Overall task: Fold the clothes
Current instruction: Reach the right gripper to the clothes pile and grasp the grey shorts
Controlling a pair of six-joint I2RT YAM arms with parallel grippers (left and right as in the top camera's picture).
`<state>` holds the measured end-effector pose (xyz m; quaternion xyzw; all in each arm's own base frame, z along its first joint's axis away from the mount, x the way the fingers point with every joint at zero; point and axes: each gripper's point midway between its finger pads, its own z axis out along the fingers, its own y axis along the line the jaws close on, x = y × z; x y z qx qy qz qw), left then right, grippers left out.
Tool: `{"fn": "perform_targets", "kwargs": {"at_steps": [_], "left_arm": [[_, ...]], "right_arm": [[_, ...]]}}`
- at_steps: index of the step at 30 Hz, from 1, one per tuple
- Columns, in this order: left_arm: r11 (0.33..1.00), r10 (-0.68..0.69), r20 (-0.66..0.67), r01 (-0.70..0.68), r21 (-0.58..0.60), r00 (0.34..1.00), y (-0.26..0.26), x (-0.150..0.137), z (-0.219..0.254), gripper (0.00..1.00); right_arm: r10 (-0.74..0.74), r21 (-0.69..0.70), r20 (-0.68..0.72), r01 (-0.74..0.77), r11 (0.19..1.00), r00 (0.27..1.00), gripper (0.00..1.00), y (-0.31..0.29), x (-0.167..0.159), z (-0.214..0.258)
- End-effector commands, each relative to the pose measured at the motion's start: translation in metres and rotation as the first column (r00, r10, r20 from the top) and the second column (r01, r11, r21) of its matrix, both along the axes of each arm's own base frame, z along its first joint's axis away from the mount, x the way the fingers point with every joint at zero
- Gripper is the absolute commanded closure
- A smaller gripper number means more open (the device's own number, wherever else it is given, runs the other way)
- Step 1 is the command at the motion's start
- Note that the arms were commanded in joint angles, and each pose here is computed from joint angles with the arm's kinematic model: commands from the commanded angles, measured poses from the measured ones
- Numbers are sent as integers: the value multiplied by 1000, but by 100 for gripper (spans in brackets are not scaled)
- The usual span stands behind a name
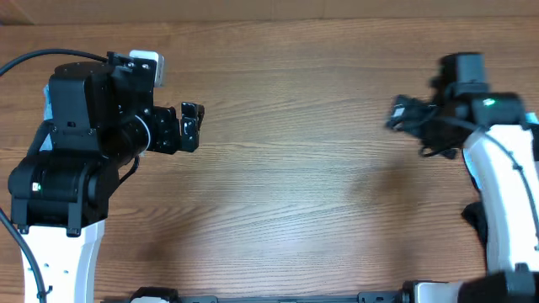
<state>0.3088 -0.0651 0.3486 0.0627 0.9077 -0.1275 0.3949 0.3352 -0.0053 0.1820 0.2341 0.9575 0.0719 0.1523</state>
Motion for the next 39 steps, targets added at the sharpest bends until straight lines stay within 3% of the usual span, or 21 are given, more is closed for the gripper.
{"fn": "perform_targets", "kwargs": {"at_steps": [1, 3, 6, 9, 13, 20, 30, 33, 35, 38, 39], "left_arm": [[999, -36, 27, 37, -12, 999, -5, -3, 11, 0], [999, -36, 27, 37, -12, 999, -5, -3, 11, 0], [999, -36, 28, 37, -12, 999, -5, -3, 11, 0], [999, -36, 32, 37, -12, 999, -5, -2, 12, 0], [999, -36, 34, 37, -13, 999, -5, -2, 12, 0], [999, -47, 32, 48, -24, 998, -7, -3, 13, 0], [999, -47, 36, 48, -23, 998, -7, -2, 13, 0], [999, -47, 36, 47, -22, 998, -7, -2, 13, 0], [999, -47, 36, 48, -23, 998, -7, -2, 13, 0], [999, -47, 36, 48, -22, 998, -7, -2, 13, 0], [999, -47, 36, 48, -22, 998, -7, -2, 13, 0]], "right_arm": [[-307, -37, -13, 306, 951, 952, 0, -94, 4, -10], [-415, -36, -42, 414, 910, 909, 1, -135, -3, -25], [-530, -32, -78, 530, 848, 844, 14, -177, -12, -47], [-586, -48, -113, 584, 810, 802, 17, -205, -19, -69], [-606, -85, -146, 600, 795, 782, 18, -220, -20, -94], [-682, -294, -154, 626, 722, 715, 18, -245, -33, -112], [-656, -333, -288, 570, 752, 698, 20, -234, -42, -154], [-664, -364, -285, 563, 742, 691, 34, -239, -46, -152], [-679, -367, -282, 577, 729, 678, 62, -241, -47, -150], [-697, -370, -275, 596, 712, 662, 88, -246, -48, -139], [-699, -369, -273, 599, 711, 661, 91, -248, -47, -135]]}}
